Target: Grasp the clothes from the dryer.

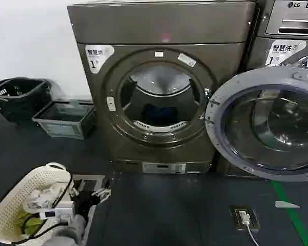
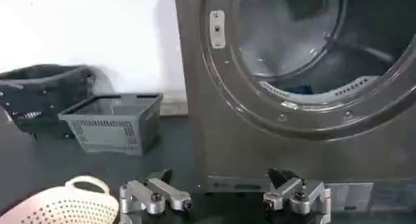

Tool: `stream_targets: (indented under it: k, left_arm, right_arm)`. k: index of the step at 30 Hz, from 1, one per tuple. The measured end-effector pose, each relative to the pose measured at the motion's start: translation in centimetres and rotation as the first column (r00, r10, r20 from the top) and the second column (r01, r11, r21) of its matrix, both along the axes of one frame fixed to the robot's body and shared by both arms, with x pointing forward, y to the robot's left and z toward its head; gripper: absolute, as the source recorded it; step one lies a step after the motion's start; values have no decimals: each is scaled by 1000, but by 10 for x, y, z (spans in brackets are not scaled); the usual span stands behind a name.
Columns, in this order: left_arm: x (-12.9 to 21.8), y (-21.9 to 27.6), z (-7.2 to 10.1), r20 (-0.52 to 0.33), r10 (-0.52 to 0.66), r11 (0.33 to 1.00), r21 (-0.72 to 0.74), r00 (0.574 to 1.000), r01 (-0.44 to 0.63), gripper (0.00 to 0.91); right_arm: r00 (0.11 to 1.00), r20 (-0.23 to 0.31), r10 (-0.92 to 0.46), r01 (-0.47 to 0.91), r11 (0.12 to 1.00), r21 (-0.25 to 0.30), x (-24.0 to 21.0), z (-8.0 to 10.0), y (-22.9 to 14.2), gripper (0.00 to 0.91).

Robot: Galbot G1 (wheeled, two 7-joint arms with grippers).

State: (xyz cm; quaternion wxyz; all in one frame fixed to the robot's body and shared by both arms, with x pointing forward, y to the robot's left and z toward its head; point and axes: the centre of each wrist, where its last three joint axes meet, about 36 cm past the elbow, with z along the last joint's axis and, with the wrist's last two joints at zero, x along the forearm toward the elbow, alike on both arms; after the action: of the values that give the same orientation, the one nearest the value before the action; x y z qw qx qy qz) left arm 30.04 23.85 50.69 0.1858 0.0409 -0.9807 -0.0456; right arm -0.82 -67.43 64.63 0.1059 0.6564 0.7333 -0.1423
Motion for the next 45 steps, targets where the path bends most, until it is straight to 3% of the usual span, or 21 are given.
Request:
stream_targets:
  k: [18, 45]
  left_arm:
    - [1, -1, 0, 1, -5, 1000, 3, 1000, 5, 907]
    - [-2, -2, -3, -13, -7, 1000, -8, 1000, 7, 907]
  right_arm:
    - [999, 23, -33, 33, 999, -28, 11, -16, -1, 907]
    - [998, 38, -50, 51, 998, -28, 11, -24, -1, 907]
